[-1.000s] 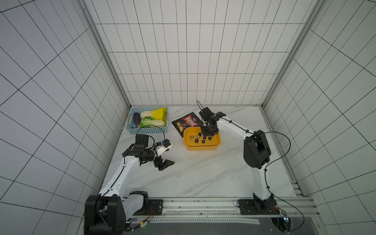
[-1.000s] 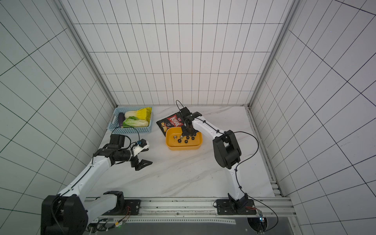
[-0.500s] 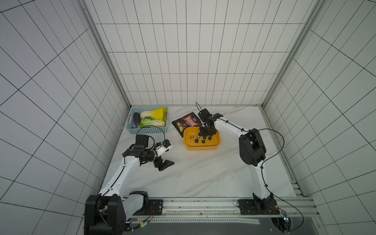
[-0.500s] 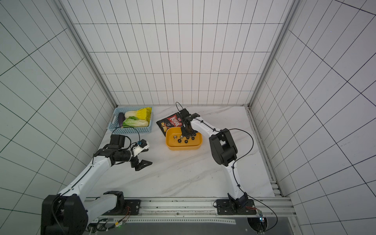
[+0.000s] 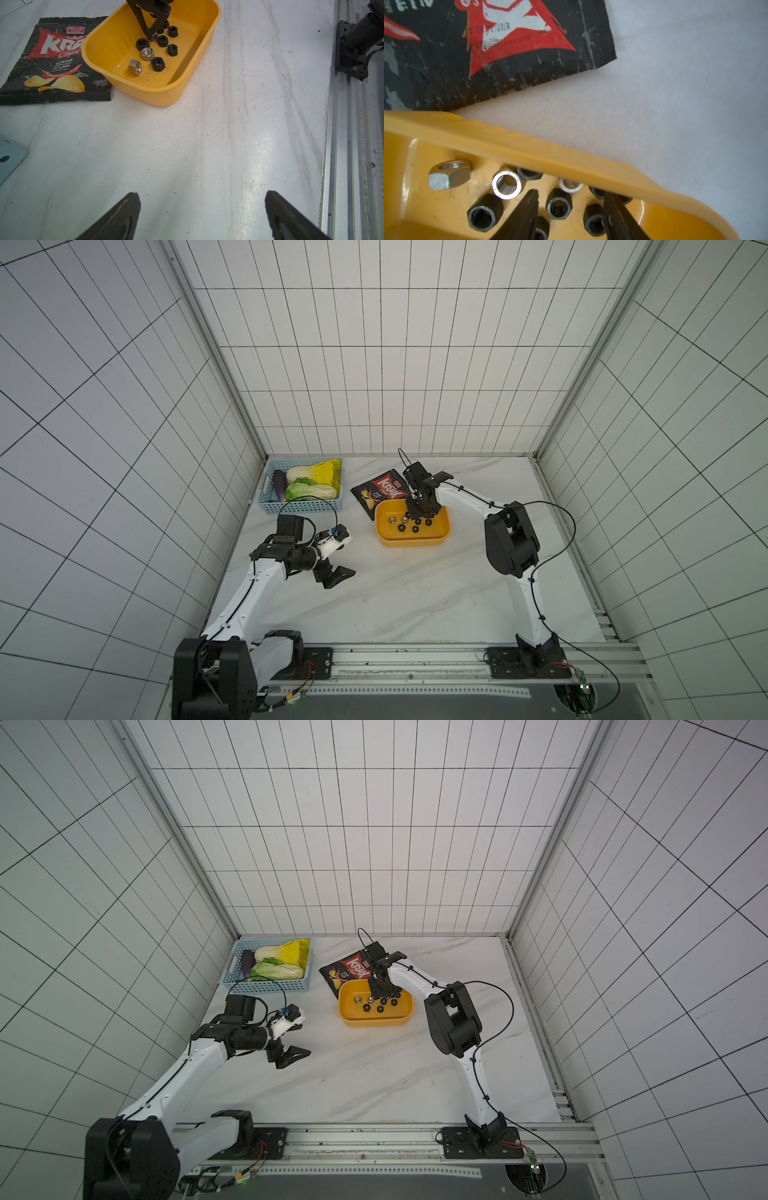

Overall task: Put the nuts on the desktop into the storage box
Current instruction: Place the nut in the storage box, then reset both arms

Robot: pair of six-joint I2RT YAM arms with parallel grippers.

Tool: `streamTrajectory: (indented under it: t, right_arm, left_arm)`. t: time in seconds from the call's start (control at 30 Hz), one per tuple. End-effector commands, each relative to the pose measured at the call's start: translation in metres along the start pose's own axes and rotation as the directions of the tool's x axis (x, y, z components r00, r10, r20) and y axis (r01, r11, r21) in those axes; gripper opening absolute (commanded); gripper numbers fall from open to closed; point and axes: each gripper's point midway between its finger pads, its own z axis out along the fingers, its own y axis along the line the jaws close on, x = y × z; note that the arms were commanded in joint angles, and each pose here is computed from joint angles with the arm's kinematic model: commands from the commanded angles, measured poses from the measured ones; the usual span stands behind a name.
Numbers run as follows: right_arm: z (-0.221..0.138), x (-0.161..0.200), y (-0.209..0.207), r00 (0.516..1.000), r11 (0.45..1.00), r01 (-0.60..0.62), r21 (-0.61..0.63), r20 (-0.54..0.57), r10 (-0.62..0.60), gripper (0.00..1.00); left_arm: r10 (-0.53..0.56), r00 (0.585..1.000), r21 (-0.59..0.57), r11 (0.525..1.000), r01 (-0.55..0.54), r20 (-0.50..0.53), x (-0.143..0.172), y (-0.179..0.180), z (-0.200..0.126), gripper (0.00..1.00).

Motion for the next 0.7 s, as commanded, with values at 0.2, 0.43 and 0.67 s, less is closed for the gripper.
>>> streamTrajectory:
  t: [0.2, 0.43, 0.67]
  right_arm:
    - [-0.116, -0.026, -0.017, 0.972, 0.998, -0.056, -0.023, 0.225, 0.060, 0.66]
    - [-0.208, -0.010, -0.059, 0.871, 0.989, -0.137, 0.047, 0.481, 0.097, 0.81]
    - [-0.284, 0.045, -0.110, 0.711, 0.960, -0.252, 0.120, 0.697, 0.100, 0.95]
  left_arm:
    - [-0.017, 1.000, -0.089, 0.996, 0.019, 0.025, -0.010, 0.016, -0.010, 0.97]
    - [-0.064, 0.992, -0.258, 0.962, 0.090, 0.110, -0.027, 0.056, -0.020, 0.97]
    - [-0.121, 0.966, -0.427, 0.879, 0.212, 0.230, -0.034, 0.100, -0.026, 0.97]
